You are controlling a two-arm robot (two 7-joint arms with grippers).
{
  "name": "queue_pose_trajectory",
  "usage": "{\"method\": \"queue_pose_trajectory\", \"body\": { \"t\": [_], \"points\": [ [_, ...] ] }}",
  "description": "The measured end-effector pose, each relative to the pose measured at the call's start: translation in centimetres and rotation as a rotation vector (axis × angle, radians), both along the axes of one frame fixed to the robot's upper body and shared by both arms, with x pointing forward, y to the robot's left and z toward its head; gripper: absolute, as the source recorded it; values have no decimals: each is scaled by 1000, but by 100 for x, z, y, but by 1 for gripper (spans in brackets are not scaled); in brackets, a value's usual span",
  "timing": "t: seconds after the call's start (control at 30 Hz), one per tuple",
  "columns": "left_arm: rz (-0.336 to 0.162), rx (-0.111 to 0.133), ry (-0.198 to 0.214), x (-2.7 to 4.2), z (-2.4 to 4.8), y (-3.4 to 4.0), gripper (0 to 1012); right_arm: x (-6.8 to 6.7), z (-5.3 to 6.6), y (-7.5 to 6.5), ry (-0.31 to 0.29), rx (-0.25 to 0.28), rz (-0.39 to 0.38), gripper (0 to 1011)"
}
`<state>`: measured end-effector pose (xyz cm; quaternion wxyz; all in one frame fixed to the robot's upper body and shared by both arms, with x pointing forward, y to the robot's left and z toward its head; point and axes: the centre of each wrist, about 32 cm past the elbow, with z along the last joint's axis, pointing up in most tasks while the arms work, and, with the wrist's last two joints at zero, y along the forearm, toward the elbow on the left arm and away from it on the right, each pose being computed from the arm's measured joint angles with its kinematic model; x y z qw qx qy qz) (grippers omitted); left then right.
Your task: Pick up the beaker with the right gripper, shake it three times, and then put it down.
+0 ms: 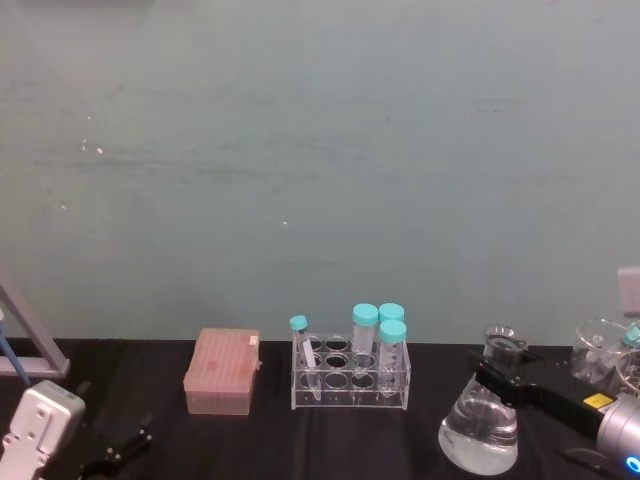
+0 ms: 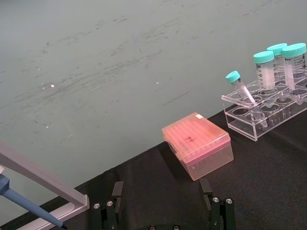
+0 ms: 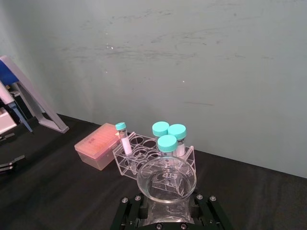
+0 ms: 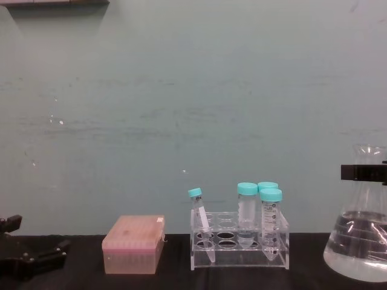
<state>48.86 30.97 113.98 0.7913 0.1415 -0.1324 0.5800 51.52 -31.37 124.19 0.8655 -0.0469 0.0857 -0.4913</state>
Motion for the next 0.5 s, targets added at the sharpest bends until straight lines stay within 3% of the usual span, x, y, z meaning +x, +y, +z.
{"method": "queue_pose_trajectory", "body": {
  "t": [0.5],
  "points": [
    [0, 0, 0, 0, 0, 0, 1000, 36, -56, 51, 14, -15, 4, 452]
  ]
}}
